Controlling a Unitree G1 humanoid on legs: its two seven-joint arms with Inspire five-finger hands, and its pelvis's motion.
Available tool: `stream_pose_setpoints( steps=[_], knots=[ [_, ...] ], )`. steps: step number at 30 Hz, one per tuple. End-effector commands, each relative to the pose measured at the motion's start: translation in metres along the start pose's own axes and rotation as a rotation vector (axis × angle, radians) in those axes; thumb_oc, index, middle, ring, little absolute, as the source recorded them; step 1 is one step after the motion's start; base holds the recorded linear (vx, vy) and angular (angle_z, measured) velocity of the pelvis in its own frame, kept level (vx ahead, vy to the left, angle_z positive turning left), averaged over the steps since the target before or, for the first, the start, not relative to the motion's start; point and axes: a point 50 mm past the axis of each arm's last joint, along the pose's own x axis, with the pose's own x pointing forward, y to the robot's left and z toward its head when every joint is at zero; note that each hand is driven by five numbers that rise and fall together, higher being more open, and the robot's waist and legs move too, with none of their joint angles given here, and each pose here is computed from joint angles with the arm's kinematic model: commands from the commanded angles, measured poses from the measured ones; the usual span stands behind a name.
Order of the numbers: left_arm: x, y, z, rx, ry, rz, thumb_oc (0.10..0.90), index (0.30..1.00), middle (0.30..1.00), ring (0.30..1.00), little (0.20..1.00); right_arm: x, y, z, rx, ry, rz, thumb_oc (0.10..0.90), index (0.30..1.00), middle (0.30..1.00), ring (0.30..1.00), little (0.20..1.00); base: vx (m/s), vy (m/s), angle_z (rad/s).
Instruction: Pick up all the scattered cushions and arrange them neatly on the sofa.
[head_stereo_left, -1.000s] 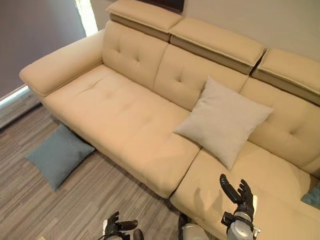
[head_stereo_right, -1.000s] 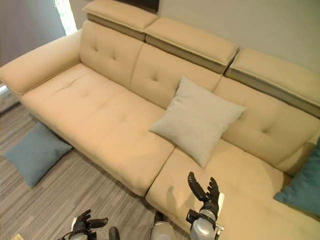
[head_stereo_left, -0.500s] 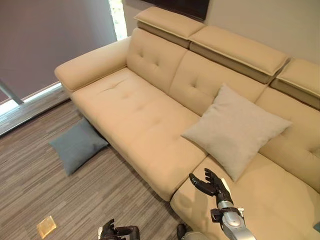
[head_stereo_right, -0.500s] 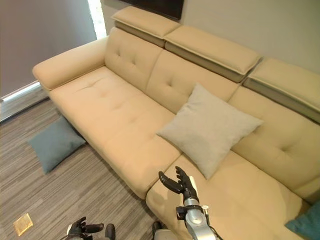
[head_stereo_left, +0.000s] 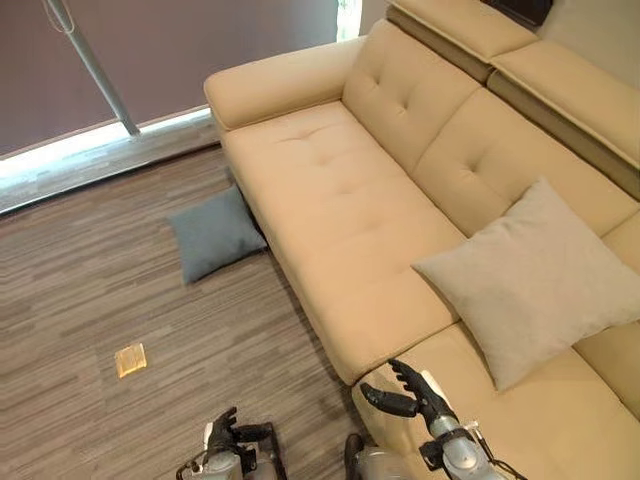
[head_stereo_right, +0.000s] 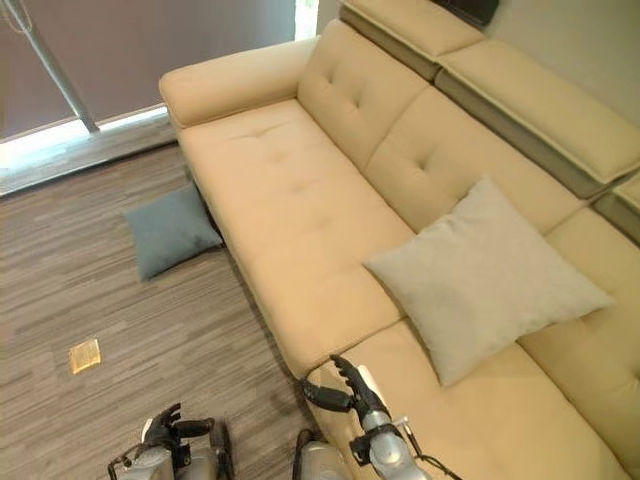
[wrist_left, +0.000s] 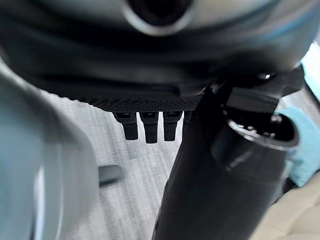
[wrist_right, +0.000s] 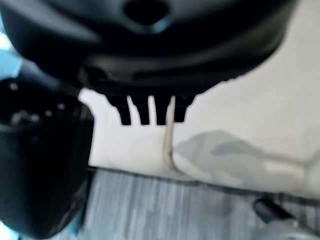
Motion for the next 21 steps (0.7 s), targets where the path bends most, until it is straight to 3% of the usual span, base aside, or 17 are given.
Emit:
stream_pose_setpoints(
  steps=[1, 8, 9, 21],
  knots=[
    [-0.007, -0.006, -0.025, 0.118, 0.051, -0.036, 0.800, 0.900, 0.900, 0.900, 0.900, 0.020, -0.005, 0.054, -0.007, -0.227, -0.013, 0.800, 0.900, 0.900, 0.900, 0.900, -0.04, 0.137, 0.57],
    [-0.005, 0.005, -0.031, 0.172, 0.076, -0.023, 0.800, 0.900, 0.900, 0.900, 0.900, 0.024, 0.023, 0.038, 0.030, -0.116, 0.078, 0.800, 0.900, 0.900, 0.900, 0.900, -0.04, 0.095, 0.21],
    [-0.003, 0.052, -0.052, 0.465, 0.172, -0.067, 0.800, 0.900, 0.900, 0.900, 0.900, -0.028, 0.018, -0.109, 0.103, 0.716, -0.045, 0.800, 0.900, 0.900, 0.900, 0.900, -0.01, 0.048, 0.03],
    [-0.003, 0.060, -0.052, 0.466, 0.183, -0.043, 0.800, 0.900, 0.900, 0.900, 0.900, -0.021, 0.016, -0.102, 0.071, 0.683, -0.039, 0.800, 0.900, 0.900, 0.900, 0.900, 0.00, -0.031, -0.03]
  ],
)
